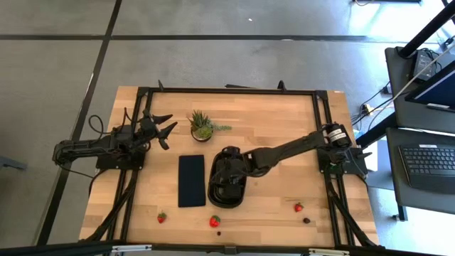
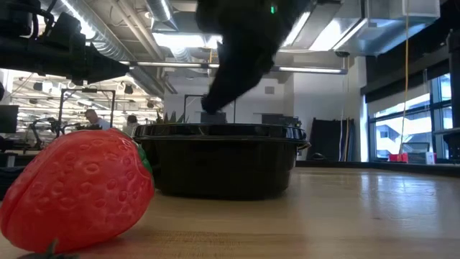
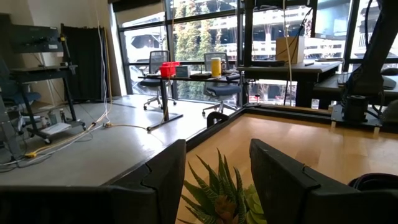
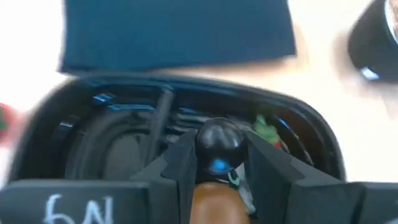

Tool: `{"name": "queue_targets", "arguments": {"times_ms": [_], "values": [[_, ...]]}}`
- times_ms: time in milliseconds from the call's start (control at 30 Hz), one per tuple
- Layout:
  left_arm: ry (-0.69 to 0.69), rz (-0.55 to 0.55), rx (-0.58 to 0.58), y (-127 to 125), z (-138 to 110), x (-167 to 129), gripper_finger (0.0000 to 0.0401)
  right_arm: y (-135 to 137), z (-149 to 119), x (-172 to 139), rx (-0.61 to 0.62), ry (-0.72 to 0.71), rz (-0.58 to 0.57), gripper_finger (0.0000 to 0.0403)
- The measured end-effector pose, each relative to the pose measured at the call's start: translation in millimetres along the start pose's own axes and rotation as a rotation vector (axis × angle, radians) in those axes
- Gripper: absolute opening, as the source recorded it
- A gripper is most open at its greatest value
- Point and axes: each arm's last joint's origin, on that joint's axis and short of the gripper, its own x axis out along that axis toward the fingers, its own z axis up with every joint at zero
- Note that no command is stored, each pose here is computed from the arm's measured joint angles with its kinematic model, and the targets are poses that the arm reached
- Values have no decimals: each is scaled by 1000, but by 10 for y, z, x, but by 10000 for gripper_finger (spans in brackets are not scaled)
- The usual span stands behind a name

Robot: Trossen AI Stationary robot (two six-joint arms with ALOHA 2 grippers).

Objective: Pick and placing Produce into tupperware
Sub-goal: Put the black cherry into the black bin, then put the red strawberry into the black bin

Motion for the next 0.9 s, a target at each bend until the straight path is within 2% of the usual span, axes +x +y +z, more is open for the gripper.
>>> {"name": "queue_targets", "arguments": {"times_ms": [167,567,700,900], "values": [[0,0,0,0,-1,0,171,-110,-149,124,7,38,-24,122],[0,1,0,0,-1,0,171,-164,-246,196,16,53,-31,126],[0,1,0,0,-1,0,171,-162,-244,196,15,51,-30,159],[0,0,0,0,-1,0,171,-162,-243,196,16,50,-29,241]]}}
